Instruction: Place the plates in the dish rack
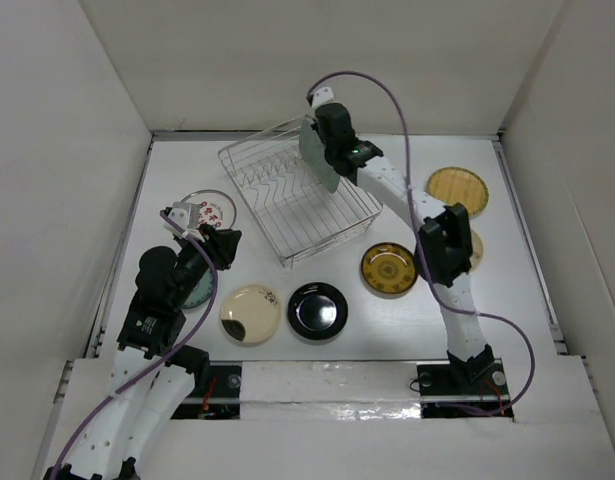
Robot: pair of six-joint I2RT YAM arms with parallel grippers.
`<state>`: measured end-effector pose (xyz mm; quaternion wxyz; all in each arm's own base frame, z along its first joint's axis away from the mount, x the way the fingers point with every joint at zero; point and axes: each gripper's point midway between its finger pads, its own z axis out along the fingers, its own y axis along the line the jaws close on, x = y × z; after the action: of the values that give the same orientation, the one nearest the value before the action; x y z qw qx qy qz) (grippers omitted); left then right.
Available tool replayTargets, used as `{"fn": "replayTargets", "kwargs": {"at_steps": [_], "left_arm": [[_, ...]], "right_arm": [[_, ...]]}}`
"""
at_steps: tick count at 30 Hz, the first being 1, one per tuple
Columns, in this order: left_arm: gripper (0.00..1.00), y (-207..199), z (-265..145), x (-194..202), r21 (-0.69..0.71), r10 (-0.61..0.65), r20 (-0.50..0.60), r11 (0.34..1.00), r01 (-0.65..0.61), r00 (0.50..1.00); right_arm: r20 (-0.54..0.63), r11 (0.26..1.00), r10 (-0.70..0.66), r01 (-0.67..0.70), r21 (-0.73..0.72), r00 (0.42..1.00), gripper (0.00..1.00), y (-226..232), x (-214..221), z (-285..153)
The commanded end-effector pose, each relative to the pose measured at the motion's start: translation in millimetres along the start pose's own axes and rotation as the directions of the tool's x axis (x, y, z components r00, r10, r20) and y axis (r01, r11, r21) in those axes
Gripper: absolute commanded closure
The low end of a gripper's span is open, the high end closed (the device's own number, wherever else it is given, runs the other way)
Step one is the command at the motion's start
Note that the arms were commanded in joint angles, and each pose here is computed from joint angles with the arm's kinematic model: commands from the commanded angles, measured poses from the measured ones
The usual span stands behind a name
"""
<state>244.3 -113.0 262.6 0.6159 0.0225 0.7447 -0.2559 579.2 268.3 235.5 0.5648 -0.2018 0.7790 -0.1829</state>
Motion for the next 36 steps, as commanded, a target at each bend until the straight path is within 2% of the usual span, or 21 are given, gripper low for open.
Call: {"fn": "replayTargets", "kwargs": {"at_steps": [1, 3, 4, 5, 6, 7, 8, 10, 11, 12, 15, 16, 19, 23, 26, 32, 34, 36], "left_arm": [[0.80, -8.7, 1.3, -16.4, 0.038, 0.023, 0.060, 0.999, -0.025, 0.998], [0.80, -9.0, 0.3, -17.0, 0.040, 0.023, 0.064, 0.999, -0.026, 0.998], [0.80, -9.0, -0.3, -17.4, 0.039, 0.023, 0.066, 0.999, -0.026, 0.998], [0.80, -9.1, -0.9, -18.1, 0.039, 0.022, 0.069, 0.999, -0.025, 0.997], [0.80, -9.5, -1.2, -18.3, 0.041, 0.022, 0.070, 0.999, -0.025, 0.997], [0.80, -9.6, -1.5, -18.6, 0.041, 0.022, 0.072, 0.999, -0.025, 0.997], [0.80, -10.1, -1.8, -18.9, 0.043, 0.023, 0.073, 0.999, -0.026, 0.997], [0.80, -10.7, -2.3, -19.0, 0.047, 0.023, 0.075, 0.999, -0.027, 0.997], [0.80, -10.9, -2.6, -19.3, 0.047, 0.023, 0.076, 0.999, -0.027, 0.997], [0.80, -11.0, -2.9, -19.6, 0.048, 0.023, 0.077, 0.998, -0.027, 0.997], [0.80, -11.0, -2.9, -19.6, 0.048, 0.023, 0.077, 0.998, -0.027, 0.997], [0.80, -10.7, -2.9, -19.4, 0.046, 0.023, 0.076, 0.999, -0.027, 0.997], [0.80, -11.4, -2.9, -19.9, 0.050, 0.023, 0.078, 0.998, -0.027, 0.997], [0.80, -11.8, -2.7, -19.4, 0.052, 0.023, 0.076, 0.998, -0.027, 0.997], [0.80, -11.5, -2.1, -18.7, 0.051, 0.023, 0.073, 0.998, -0.027, 0.997], [0.80, -11.1, -0.6, -17.4, 0.051, 0.023, 0.067, 0.998, -0.026, 0.998], [0.80, -11.1, -0.6, -17.4, 0.051, 0.023, 0.067, 0.998, -0.026, 0.998], [0.80, -10.2, -0.2, -17.0, 0.047, 0.024, 0.065, 0.999, -0.027, 0.998]], "right_arm": [[0.187, 0.865, 0.483, -0.499, 0.048, 0.855, 0.75, -137.0, -48.5, -41.4], [0.188, 0.779, 0.622, -0.626, -0.040, 0.760, 1.00, -158.0, -28.8, -44.9], [0.137, 0.699, 0.712, -0.714, -0.038, 0.689, 1.00, -153.4, 17.0, -36.0], [0.192, 0.628, 0.768, -0.778, -0.033, 0.611, 1.00, -204.9, 29.4, -46.9], [0.186, 0.571, 0.808, -0.821, -0.015, 0.559, 1.00, -219.4, 54.5, -46.9], [0.197, 0.464, 0.869, -0.886, -0.006, 0.454, 1.00, -235.2, 74.2, -47.6], [0.191, 0.405, 0.892, -0.912, 0.063, 0.409, 0.99, -260.2, 129.1, -49.2], [0.185, 0.306, 0.927, -0.943, 0.129, 0.326, 0.85, -274.1, 178.7, -51.6], [0.157, 0.277, 0.939, -0.944, 0.180, 0.305, 0.76, -270.7, 212.7, -53.7], [0.168, 0.236, 0.946, -0.945, 0.228, 0.277, 0.64, -285.8, 239.8, -56.5], [0.133, 0.159, 0.970, -0.945, 0.286, 0.204, 0.49, -281.7, 290.4, -56.9], [0.151, 0.115, 0.975, -0.948, 0.296, 0.165, 0.48, -291.9, 305.6, -57.8], [0.110, 0.029, 0.992, -0.955, 0.296, 0.064, 0.47, -285.8, 342.4, -53.4], [-0.001, -0.013, 1.000, -0.967, 0.255, -0.014, 0.47, -258.0, 362.3, -37.7], [-0.039, -0.060, 0.997, -0.967, 0.247, -0.072, 0.47, -241.9, 373.2, -27.9], [-0.068, -0.167, 0.981, -0.969, 0.183, -0.182, 0.54, -233.6, 371.3, -11.1], [-0.061, -0.204, 0.975, -0.968, 0.149, -0.215, 0.74, -235.3, 367.5, -3.6], [-0.050, -0.231, 0.970, -0.966, 0.117, -0.238, 1.00, -235.1, 365.1, -2.0]]}}
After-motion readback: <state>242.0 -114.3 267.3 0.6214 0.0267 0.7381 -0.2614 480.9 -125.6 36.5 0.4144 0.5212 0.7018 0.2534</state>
